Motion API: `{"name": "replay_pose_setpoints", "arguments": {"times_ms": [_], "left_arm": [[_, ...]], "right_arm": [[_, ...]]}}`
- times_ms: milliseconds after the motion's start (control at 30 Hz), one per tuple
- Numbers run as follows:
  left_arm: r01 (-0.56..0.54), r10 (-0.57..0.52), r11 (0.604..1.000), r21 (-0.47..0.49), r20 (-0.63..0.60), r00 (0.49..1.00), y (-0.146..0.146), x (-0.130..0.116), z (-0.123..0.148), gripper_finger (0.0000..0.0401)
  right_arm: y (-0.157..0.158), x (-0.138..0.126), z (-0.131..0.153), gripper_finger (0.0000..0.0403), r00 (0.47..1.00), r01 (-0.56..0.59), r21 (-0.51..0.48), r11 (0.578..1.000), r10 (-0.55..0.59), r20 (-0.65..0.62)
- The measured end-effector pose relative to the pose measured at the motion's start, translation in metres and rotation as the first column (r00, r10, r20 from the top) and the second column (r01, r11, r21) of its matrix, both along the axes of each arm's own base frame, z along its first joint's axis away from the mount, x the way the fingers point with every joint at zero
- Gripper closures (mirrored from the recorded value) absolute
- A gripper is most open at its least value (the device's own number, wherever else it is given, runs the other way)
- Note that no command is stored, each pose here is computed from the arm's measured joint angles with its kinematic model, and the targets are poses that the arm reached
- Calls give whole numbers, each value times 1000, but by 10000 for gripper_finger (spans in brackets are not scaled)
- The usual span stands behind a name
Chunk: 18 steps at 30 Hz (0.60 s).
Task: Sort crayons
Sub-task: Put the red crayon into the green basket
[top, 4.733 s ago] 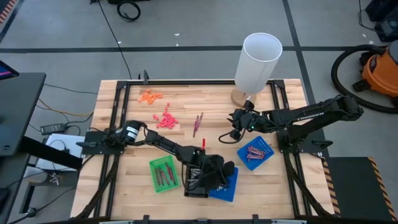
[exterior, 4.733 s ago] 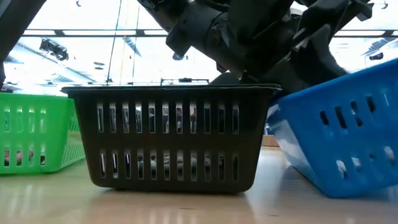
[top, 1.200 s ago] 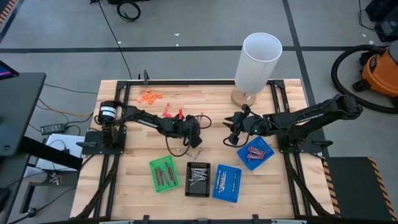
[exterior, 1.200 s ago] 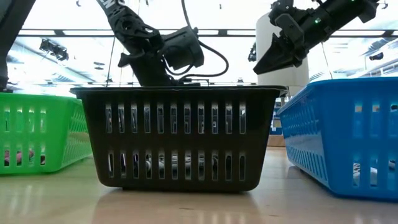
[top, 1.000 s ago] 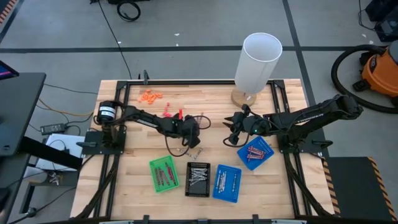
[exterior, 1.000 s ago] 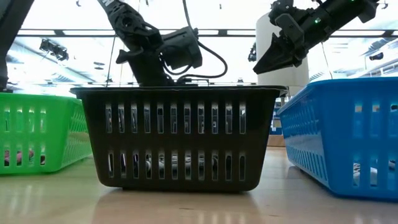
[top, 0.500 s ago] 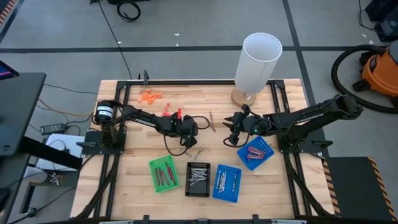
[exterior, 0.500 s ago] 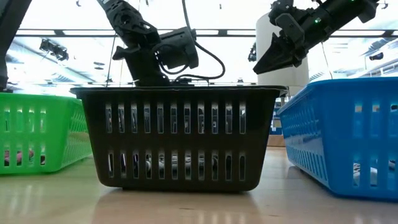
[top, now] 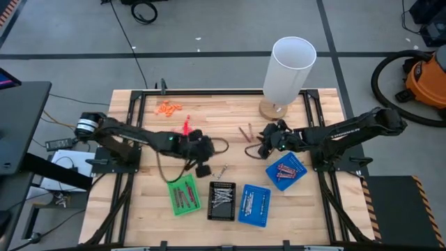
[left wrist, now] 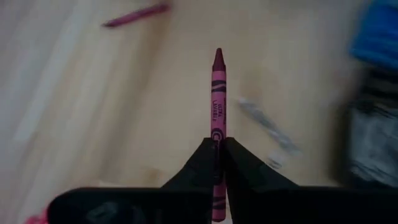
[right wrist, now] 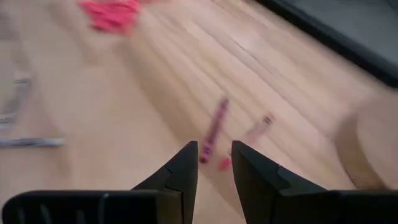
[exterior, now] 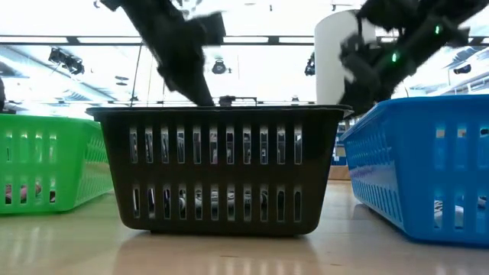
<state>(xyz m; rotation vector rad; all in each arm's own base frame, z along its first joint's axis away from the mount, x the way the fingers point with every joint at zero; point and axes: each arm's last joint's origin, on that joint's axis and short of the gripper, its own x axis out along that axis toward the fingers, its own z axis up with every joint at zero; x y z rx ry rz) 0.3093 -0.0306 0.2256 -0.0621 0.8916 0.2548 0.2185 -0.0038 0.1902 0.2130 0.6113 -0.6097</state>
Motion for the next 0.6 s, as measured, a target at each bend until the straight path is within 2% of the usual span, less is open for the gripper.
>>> {"name": "replay_pose_setpoints", "arguments": {"times_ms": [200,367,600], "left_arm": [[194,-191,980,-49,56,980,-42,-16,19,382],[304,-304,951,-65,13,953,-70,-28,16,381],[449,-450,893,-20,-78,890,-95,-45,12,381]], "right_arm": [[-31,-13,-28,296,973,226,67,972,-223,-53],[-50,-13,-41,296,956,285,130,950,-271,-117],[-70,-12,-62,296,934,330,176,928,-294,-202]]}}
